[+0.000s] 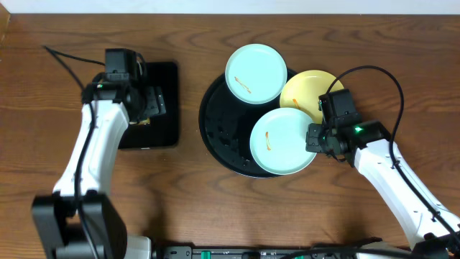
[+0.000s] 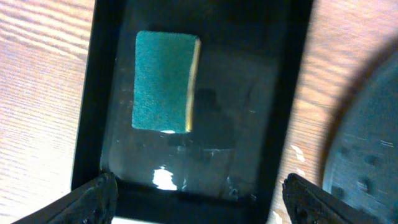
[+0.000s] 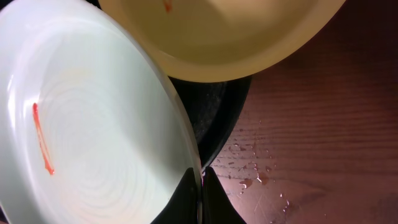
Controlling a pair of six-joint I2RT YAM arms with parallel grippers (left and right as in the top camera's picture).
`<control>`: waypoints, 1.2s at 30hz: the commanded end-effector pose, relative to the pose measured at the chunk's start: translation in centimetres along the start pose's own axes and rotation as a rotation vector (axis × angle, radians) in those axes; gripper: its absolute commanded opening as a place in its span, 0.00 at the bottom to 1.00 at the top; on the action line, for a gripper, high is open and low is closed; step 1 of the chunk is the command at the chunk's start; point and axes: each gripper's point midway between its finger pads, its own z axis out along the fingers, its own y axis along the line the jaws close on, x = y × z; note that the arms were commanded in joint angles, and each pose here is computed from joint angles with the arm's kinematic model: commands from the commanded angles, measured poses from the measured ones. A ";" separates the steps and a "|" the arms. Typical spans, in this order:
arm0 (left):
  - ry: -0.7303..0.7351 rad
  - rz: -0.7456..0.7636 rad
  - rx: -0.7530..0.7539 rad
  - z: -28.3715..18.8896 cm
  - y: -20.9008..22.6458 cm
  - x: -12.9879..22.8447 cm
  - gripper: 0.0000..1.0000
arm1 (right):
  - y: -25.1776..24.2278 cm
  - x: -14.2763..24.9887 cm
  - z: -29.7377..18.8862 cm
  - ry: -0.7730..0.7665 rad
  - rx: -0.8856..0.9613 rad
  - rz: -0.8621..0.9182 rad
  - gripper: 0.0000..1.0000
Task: Clean dirty plates on tray and stack at the side
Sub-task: 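Grasp the green sponge in the black tray with the left gripper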
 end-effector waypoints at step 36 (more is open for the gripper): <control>0.166 0.004 0.010 11.0 1.3 1.6 0.64 | 0.5 0.5 0.2 0.006 0.003 -0.037 0.01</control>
